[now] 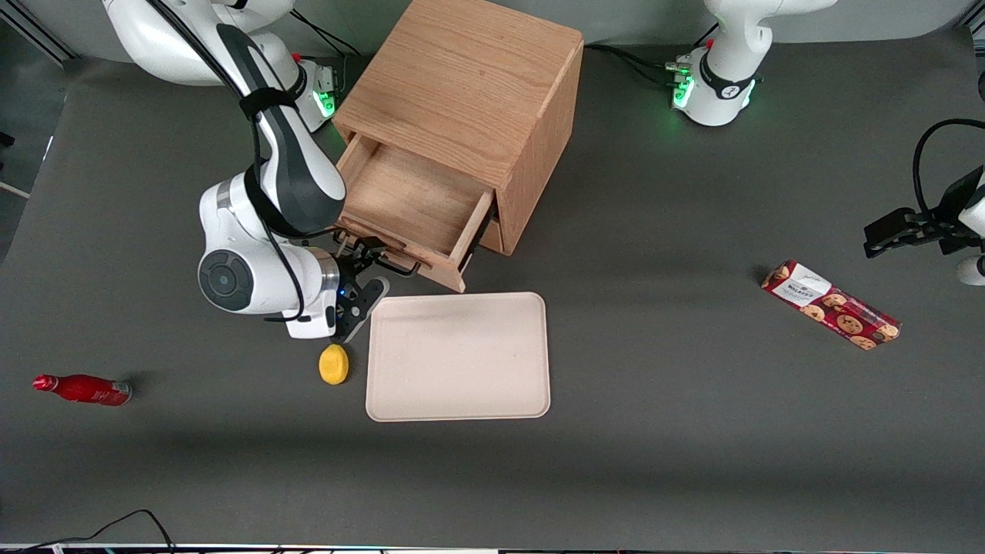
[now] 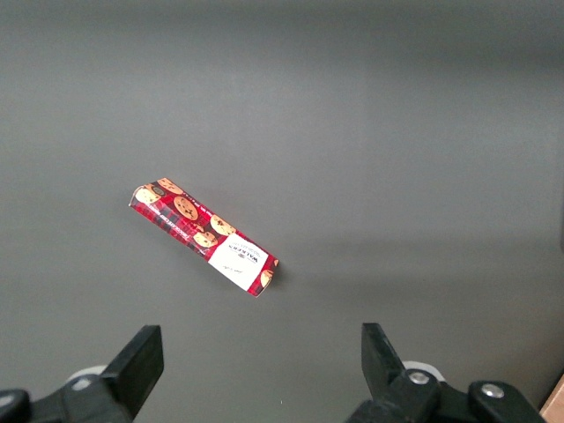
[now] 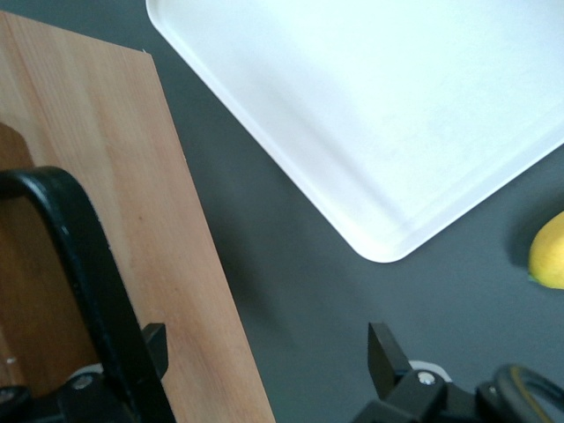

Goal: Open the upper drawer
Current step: 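Pull the upper drawer outward by its handle with the right gripper, then keep pulling the drawer handle to extend the drawer further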

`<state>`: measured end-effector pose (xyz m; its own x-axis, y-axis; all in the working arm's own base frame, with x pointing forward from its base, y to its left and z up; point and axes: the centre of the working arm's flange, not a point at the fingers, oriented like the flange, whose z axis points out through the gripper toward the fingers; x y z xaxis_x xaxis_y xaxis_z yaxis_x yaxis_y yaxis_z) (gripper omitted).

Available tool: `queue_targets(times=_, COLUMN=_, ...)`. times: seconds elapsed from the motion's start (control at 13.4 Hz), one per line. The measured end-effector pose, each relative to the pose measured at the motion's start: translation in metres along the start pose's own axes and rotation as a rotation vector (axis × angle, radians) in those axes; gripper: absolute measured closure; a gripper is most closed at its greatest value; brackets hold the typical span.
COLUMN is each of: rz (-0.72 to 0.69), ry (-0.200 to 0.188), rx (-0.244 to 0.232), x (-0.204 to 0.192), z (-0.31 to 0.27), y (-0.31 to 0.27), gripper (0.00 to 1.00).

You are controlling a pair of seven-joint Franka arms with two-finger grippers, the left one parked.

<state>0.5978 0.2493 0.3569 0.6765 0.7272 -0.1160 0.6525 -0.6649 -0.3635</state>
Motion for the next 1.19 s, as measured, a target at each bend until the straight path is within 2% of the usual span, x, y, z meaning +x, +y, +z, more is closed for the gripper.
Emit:
queue_targets(times=0.6, rz=0.021, ry=0.029, rx=-0.005, x=0.002, z=-0.009, y=0.031, gripper=0.0)
queue_targets(times=1.19, rz=0.036, ry=0.056, rx=0.01, x=0.001, z=-0.015, y=0.053, gripper=0.0)
